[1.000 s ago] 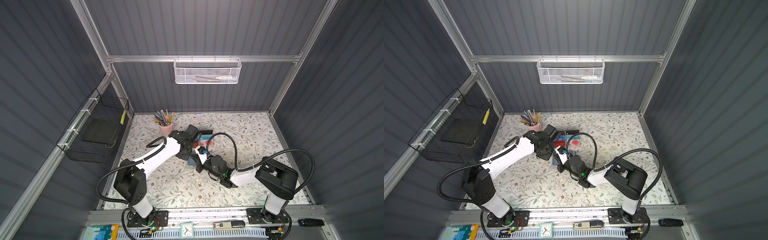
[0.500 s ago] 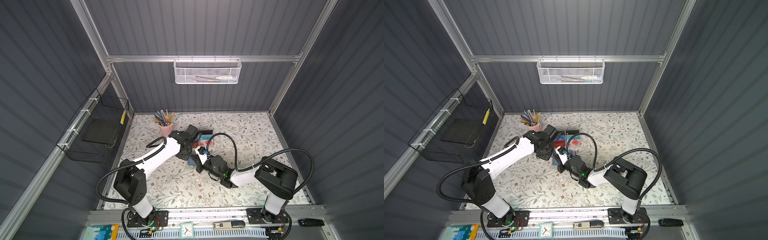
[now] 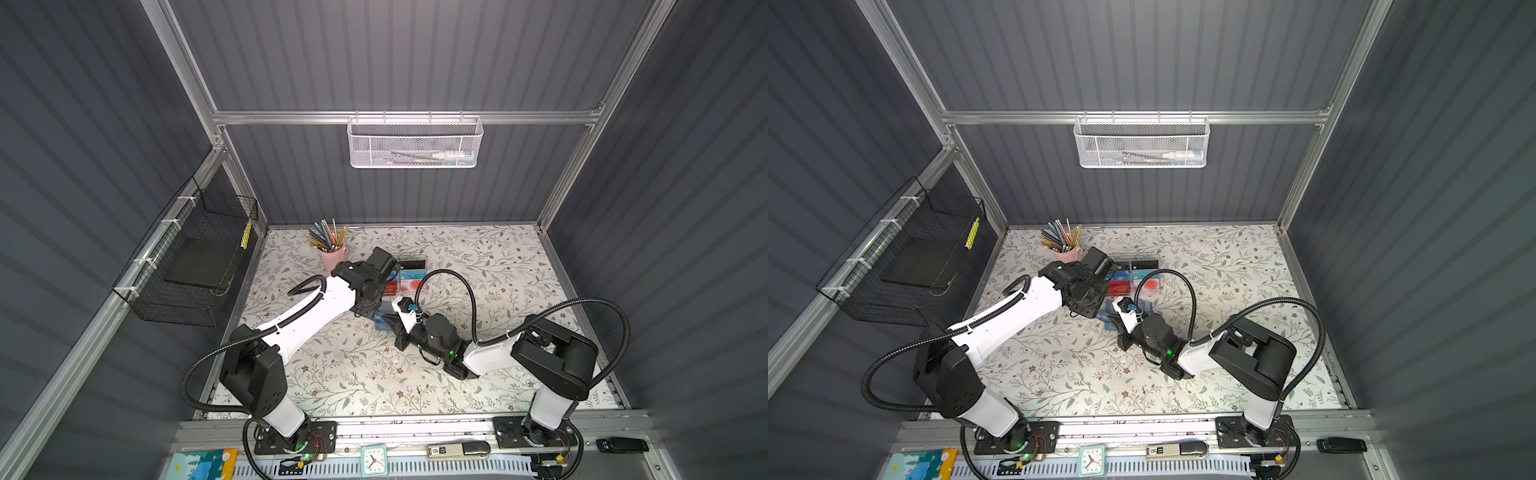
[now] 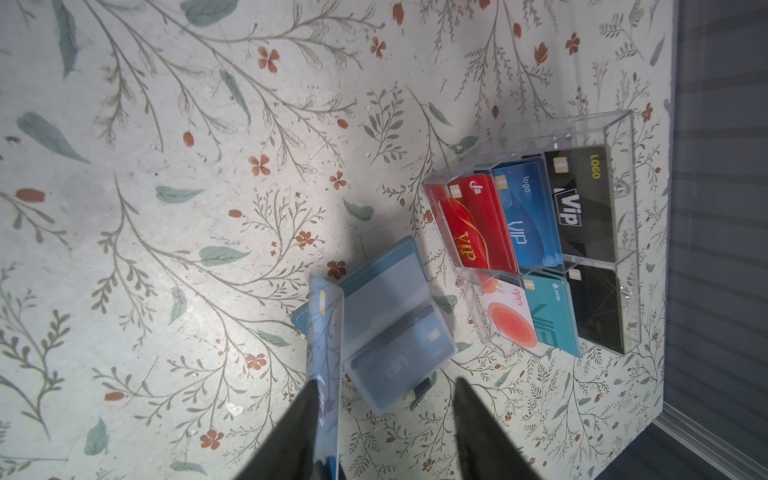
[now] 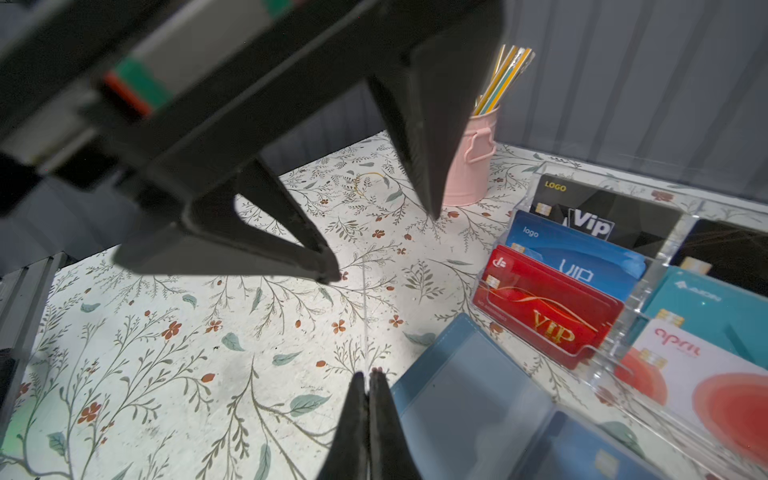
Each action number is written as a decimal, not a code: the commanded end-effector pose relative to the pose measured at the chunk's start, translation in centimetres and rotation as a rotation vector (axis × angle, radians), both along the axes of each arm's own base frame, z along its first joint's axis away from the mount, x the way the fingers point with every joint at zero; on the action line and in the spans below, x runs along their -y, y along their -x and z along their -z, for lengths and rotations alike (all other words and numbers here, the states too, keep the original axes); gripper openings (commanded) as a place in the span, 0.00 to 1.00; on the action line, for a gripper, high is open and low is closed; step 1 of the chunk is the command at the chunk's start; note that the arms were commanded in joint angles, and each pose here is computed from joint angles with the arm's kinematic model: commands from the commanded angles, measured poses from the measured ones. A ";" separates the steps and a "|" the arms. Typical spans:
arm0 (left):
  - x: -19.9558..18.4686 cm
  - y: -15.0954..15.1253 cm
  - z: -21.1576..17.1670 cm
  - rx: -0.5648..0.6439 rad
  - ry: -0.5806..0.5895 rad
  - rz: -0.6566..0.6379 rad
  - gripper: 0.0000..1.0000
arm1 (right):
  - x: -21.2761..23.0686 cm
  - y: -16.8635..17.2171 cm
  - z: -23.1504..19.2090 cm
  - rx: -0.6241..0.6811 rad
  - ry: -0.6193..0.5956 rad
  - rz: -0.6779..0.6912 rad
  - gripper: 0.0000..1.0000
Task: Take the credit cards out of the card holder
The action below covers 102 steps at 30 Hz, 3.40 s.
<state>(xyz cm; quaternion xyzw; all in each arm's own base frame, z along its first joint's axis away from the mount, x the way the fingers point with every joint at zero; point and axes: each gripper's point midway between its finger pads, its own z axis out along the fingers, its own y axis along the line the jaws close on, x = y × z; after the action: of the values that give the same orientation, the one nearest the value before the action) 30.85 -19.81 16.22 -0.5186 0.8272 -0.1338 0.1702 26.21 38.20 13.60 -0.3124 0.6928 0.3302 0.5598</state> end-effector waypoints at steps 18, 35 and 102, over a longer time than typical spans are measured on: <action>0.4 -0.6 3.2 -0.039 0.147 0.146 0.79 | 1.6 0.2 -1.9 0.089 0.043 0.001 0.00; 0.8 -0.7 3.5 -0.044 0.172 0.141 0.32 | 2.0 -0.5 -1.0 0.111 0.075 0.033 0.00; -0.4 -11.4 2.4 -0.036 -0.105 -0.294 0.00 | 15.1 -2.8 -2.3 -0.255 0.109 0.448 0.99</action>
<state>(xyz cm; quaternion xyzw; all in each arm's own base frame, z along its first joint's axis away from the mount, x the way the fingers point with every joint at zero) 42.04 -20.88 13.96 -0.6051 0.7688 -0.0868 0.1876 28.89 22.63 15.19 -0.1384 0.8277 0.1818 0.5125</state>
